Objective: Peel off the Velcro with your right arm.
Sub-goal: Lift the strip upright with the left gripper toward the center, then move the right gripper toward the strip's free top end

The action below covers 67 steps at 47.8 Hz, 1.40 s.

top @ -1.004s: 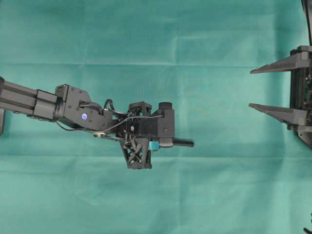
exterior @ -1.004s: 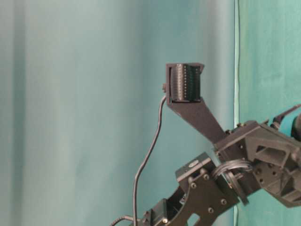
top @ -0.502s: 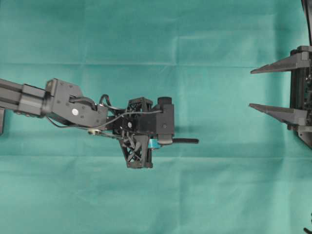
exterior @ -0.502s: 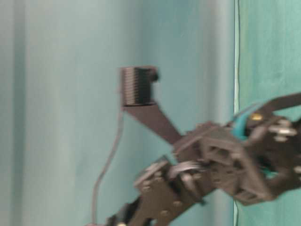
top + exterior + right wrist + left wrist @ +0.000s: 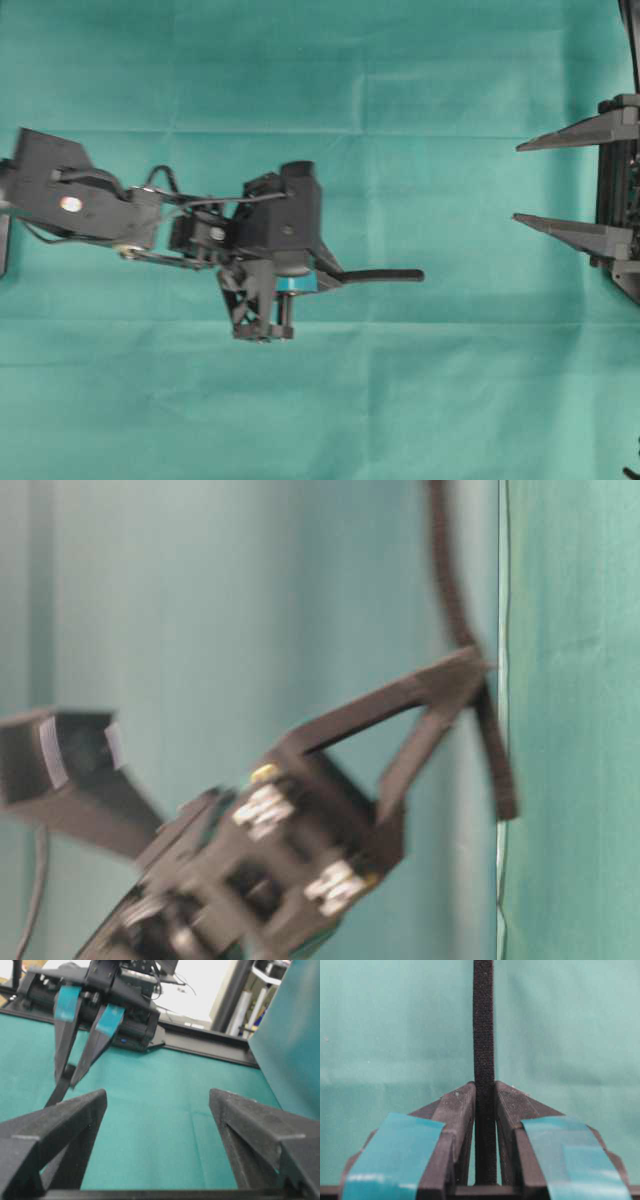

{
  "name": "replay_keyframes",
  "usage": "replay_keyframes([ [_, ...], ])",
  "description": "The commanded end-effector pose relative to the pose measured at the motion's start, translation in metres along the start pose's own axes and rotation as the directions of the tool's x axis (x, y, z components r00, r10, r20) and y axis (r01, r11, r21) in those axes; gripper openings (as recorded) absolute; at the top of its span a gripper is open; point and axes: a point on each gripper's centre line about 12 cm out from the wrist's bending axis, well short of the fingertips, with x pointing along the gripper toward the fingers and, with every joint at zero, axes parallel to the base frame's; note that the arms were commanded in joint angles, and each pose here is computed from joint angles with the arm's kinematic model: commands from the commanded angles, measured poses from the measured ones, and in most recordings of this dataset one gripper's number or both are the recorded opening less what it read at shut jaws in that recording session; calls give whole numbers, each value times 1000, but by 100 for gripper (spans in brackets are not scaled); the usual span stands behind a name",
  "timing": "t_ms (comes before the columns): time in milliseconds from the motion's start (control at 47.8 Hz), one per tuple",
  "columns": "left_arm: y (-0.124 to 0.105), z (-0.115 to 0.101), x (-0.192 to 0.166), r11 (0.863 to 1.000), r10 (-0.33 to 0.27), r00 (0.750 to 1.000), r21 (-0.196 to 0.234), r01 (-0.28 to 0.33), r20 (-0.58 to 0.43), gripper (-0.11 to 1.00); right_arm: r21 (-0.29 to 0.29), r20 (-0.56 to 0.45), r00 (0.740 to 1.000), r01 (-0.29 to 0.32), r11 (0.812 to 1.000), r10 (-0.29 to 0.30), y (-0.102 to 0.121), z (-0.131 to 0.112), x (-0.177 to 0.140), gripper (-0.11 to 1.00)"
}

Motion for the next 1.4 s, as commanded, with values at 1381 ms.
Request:
replay_keyframes([
  [1381, 39, 10, -94, 939, 65, 912, -334, 81, 405, 10, -500, -7, 1000, -26, 866, 26, -2, 4, 118, 62],
])
